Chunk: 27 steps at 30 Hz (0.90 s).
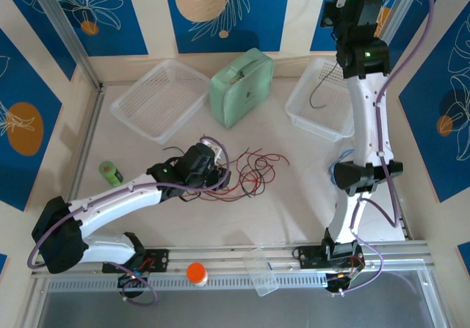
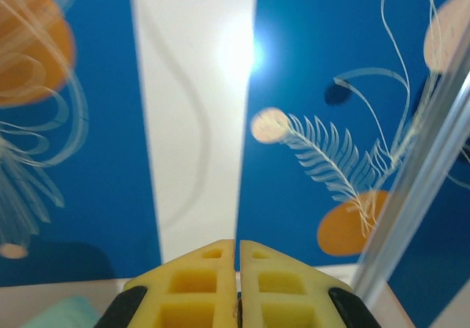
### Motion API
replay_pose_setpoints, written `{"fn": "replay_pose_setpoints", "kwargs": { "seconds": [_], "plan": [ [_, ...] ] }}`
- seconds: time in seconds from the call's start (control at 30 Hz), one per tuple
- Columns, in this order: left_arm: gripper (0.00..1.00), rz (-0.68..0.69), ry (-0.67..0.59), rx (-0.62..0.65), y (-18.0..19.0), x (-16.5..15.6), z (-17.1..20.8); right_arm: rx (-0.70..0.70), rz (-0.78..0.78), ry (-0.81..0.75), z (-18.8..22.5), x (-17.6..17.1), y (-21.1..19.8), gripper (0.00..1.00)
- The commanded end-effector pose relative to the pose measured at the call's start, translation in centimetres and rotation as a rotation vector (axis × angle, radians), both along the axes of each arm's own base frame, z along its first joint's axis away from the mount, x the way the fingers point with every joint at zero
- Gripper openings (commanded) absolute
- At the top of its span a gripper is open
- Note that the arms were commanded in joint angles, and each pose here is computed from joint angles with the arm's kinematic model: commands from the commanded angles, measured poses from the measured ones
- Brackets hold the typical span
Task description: Untangle the cables
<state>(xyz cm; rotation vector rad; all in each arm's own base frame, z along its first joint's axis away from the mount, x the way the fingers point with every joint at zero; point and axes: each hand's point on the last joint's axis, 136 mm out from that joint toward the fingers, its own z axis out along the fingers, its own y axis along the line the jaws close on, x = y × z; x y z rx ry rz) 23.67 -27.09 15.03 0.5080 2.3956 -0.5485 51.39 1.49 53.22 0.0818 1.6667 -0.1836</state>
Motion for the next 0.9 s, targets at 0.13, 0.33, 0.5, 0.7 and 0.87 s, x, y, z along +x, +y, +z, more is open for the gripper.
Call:
{"fn": "replay_pose_setpoints", "kwargs": {
  "seconds": [0.13,0.33,0.5,0.7,0.87],
  "plan": [
    [0.52,0.018,0.013,0.014,0.9,-0.7,-0.3,0.096,-0.164,0.162,-7.9,3.7,-5.6,0.00],
    [0.52,0.029,0.005,0.023,1.5,-0.8,0.1,0.190,-0.192,0.319,-18.9,4.3,-5.6,0.00],
    [0.53,0.035,0.001,0.024,1.8,-0.8,0.6,0.269,-0.176,0.512,-29.2,4.2,-4.6,0.00],
    [0.52,0.029,0.010,0.000,1.6,-1.2,1.1,0.320,-0.187,0.709,-36.4,4.6,-4.6,0.08],
    [0.53,0.015,0.010,-0.008,1.3,-1.3,1.7,0.378,-0.176,0.791,-37.6,4.6,-4.4,0.49]
  ]
}}
